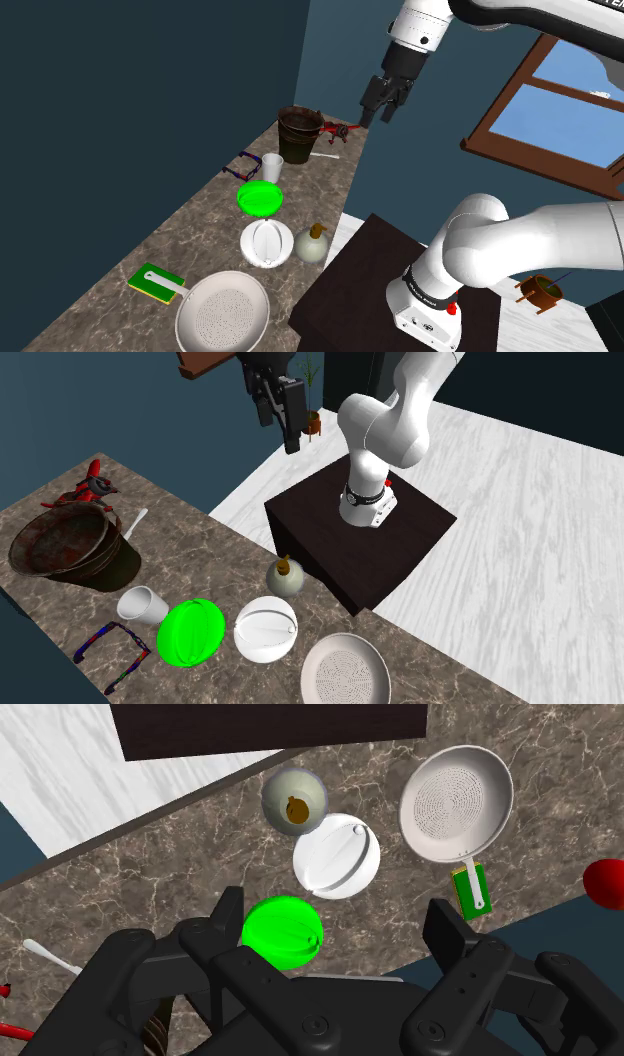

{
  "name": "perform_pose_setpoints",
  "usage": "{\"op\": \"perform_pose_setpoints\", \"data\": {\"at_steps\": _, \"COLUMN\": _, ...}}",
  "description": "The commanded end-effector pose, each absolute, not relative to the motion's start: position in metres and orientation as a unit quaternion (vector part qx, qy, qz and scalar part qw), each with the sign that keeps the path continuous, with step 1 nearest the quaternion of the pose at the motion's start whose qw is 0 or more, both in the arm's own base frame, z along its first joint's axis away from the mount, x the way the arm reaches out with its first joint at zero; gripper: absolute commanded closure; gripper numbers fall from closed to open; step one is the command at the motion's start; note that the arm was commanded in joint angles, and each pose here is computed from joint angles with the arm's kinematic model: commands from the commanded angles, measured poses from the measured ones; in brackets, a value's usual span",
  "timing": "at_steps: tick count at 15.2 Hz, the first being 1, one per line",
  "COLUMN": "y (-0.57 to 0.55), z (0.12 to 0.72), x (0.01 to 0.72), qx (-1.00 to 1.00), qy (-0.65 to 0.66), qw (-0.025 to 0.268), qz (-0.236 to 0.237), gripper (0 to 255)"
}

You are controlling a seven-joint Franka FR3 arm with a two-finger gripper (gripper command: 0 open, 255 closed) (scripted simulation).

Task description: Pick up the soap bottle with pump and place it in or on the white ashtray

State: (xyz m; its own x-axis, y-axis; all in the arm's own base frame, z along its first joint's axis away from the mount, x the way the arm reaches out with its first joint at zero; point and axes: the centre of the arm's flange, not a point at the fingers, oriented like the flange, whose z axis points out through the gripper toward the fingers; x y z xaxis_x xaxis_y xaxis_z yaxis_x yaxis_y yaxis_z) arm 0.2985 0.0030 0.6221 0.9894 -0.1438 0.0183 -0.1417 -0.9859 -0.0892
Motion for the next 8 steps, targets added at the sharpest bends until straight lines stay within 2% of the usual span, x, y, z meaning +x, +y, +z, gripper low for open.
{"op": "perform_pose_setpoints", "data": {"at_steps": 1, "y": 0.003, "z": 0.622, "x": 0.298, "qx": -0.996, "qy": 0.072, "qw": 0.044, "qz": -0.012, "gripper": 0}}
{"op": "perform_pose_setpoints", "data": {"at_steps": 8, "y": 0.007, "z": 0.53, "x": 0.306, "qx": -0.997, "qy": 0.068, "qw": 0.038, "qz": -0.019, "gripper": 0}}
